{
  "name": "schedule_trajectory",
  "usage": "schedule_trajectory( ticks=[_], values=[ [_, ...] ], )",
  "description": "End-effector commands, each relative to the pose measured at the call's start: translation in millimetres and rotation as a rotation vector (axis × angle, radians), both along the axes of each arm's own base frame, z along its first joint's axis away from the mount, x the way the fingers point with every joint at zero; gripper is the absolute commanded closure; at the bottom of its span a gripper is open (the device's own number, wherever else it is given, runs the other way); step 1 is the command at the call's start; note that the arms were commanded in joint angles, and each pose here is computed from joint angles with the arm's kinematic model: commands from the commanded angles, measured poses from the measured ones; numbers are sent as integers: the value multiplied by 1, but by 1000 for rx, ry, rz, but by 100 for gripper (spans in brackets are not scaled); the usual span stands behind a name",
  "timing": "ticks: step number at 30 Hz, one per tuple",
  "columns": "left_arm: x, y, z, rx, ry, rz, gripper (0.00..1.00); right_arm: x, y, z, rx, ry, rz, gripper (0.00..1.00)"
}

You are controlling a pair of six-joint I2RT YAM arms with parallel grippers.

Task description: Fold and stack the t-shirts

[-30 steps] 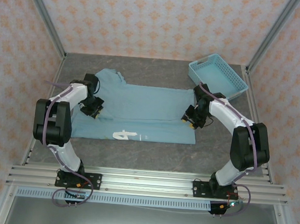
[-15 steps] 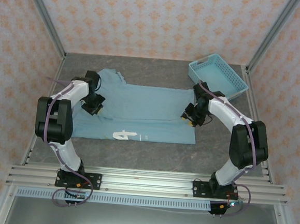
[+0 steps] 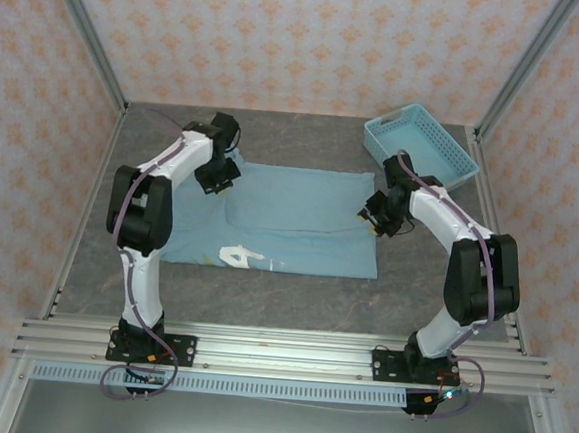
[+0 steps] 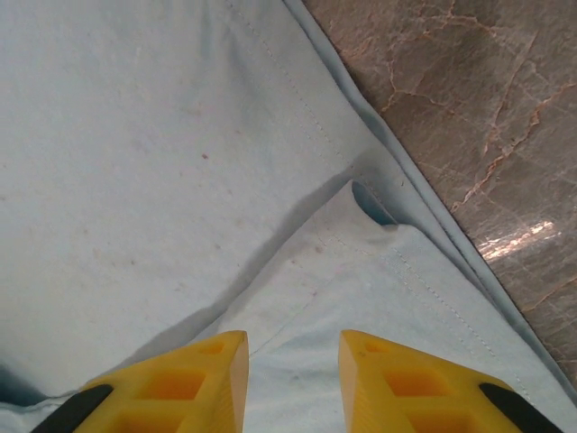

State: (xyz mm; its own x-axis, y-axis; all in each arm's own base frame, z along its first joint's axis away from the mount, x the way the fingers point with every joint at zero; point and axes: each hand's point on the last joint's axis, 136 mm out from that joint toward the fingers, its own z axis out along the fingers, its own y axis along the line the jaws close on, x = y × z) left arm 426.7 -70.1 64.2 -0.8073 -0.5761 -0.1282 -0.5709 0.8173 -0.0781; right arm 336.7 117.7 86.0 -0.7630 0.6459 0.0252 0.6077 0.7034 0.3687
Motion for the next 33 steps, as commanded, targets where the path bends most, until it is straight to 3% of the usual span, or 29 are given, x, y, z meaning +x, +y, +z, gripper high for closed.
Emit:
schedule_trajectory(
  ticks=[1,2,3,4,6,9,12,17,20,27,33],
  values=[
    [-6,11,-2,96,69,-86,100,3,-2,3,-3,-6,-30,68],
    [-6,11,-3,107,79,-98,100,2,-1,1,-3,0,-29,68],
    [-7,12,-2,127,89,-109,92,1,-2,1,-4,1,-29,68],
    [-7,16,3,160,88,-112,75,0,-2,0,-5,3,-29,68],
    [-10,27,18,218,63,-101,52,-2,-3,-1,-9,7,-25,68],
    [-20,42,49,275,-1,-64,46,-10,-5,-7,-19,22,-23,68],
    [-48,57,55,210,-8,23,50,-19,-1,-14,-17,40,-14,71],
    [-110,87,11,23,109,219,74,-27,19,-29,-5,81,30,75],
    [-126,98,-12,-36,167,286,78,-29,24,-44,-16,121,48,79],
    [-145,130,-54,85,300,347,84,-53,5,-76,-146,273,148,82],
    [-176,150,-45,223,328,351,85,-98,-26,-90,-280,412,255,84]
  ],
)
